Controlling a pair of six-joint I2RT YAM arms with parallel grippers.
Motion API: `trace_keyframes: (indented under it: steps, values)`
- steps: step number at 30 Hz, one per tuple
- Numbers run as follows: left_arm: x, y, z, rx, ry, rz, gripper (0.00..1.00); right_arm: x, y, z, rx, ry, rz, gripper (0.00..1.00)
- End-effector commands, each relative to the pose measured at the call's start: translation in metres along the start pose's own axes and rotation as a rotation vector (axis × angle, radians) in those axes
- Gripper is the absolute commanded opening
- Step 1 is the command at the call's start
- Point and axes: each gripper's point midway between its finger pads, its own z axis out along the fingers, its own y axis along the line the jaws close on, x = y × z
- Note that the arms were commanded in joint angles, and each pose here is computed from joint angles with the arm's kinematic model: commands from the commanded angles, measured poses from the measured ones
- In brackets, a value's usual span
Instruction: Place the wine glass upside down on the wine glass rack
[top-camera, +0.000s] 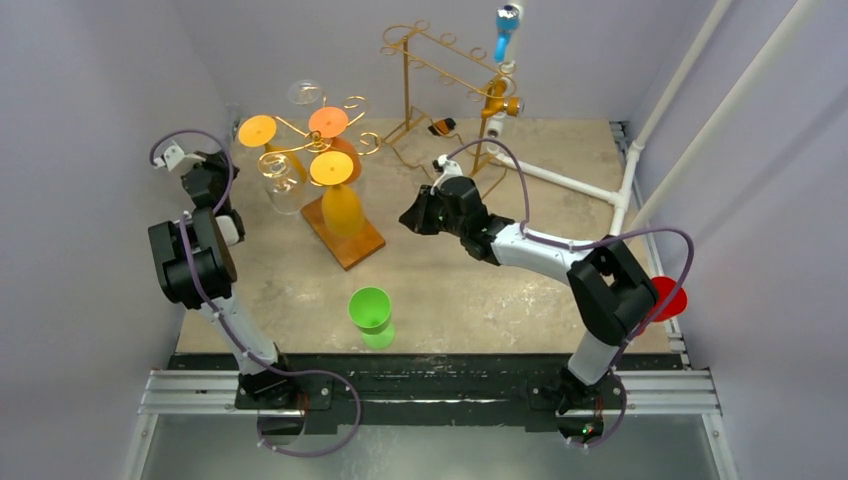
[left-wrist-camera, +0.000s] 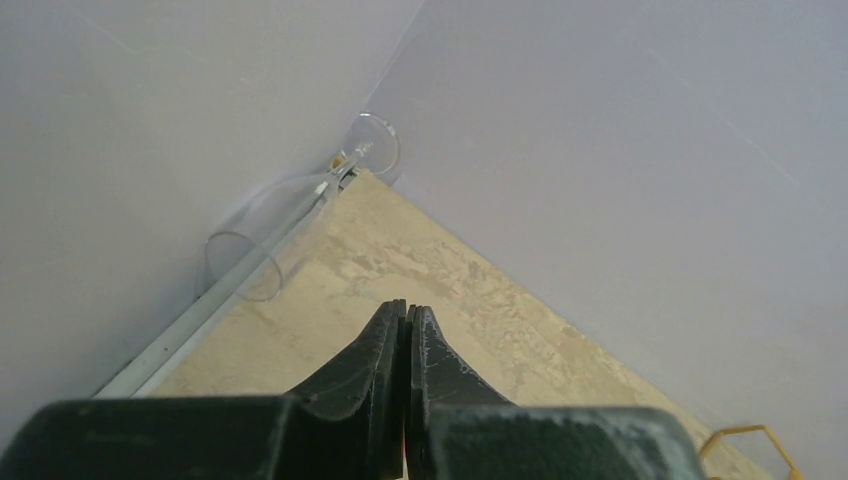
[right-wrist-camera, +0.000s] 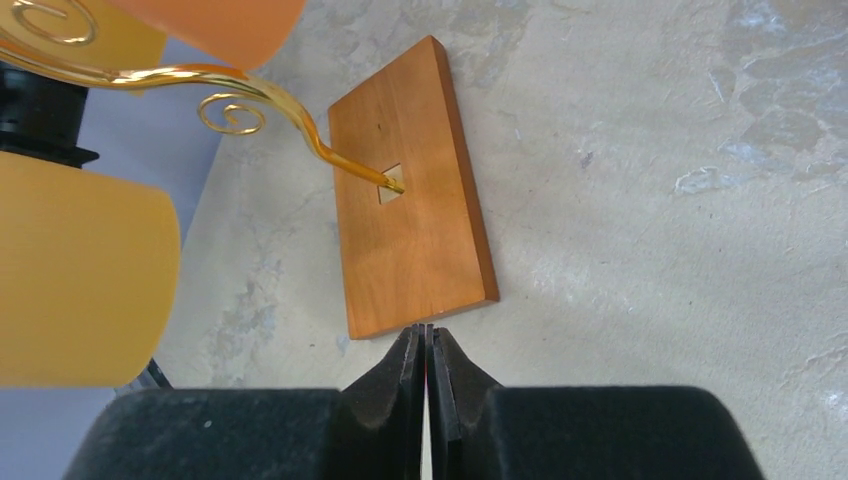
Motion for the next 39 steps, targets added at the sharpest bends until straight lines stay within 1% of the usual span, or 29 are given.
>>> trace_keyframes:
  steps: [1,2,3,4,5,6,8,12,16,19,22,30,35,39]
  values:
    - [-0.003,-0.001,0.009,0.009,-0.023,0.059,0.00,-0.022,0.022,-0.016,-0.074,-0.062,-0.010,0.16]
    - [-0.002,-0.002,0.012,-0.005,-0.036,0.087,0.08,-0.023,0.021,-0.016,-0.068,-0.063,-0.011,0.21]
    - [0.003,0.001,0.016,-0.032,-0.038,0.109,0.26,-0.024,0.021,-0.017,-0.063,-0.063,-0.015,0.26]
    - [0.010,0.002,0.020,-0.042,-0.034,0.135,0.38,-0.025,0.021,-0.016,-0.056,-0.065,-0.016,0.31]
    - [0.018,0.005,0.023,-0.060,-0.028,0.149,0.45,-0.026,0.020,-0.016,-0.049,-0.066,-0.018,0.35]
    - [0.023,0.010,0.026,-0.083,-0.027,0.155,0.48,-0.028,0.019,-0.015,-0.039,-0.068,-0.020,0.38]
    - [0.031,0.022,0.031,-0.128,-0.028,0.162,0.49,-0.030,0.019,-0.013,-0.029,-0.069,-0.023,0.41]
    - [0.045,0.033,0.045,-0.179,-0.039,0.175,0.50,-0.036,0.020,-0.008,-0.013,-0.068,-0.026,0.41]
    - [0.043,0.042,0.048,-0.245,-0.100,0.183,0.50,-0.039,0.016,-0.003,0.028,-0.054,-0.041,0.41]
    - [0.040,0.047,0.044,-0.258,-0.144,0.184,0.51,-0.041,0.013,-0.002,0.046,-0.055,-0.038,0.41]
    - [0.042,0.055,0.047,-0.279,-0.161,0.198,0.52,-0.039,0.011,-0.001,0.056,-0.052,-0.029,0.41]
    - [0.060,0.082,0.063,-0.321,-0.140,0.192,0.52,-0.040,0.008,-0.001,0.081,-0.048,-0.020,0.40]
    - [0.061,0.081,0.079,-0.291,-0.142,0.173,0.53,-0.042,0.008,0.000,0.084,-0.053,-0.017,0.39]
    - [0.070,0.082,0.089,-0.270,-0.121,0.166,0.53,-0.040,0.006,0.003,0.087,-0.051,-0.016,0.38]
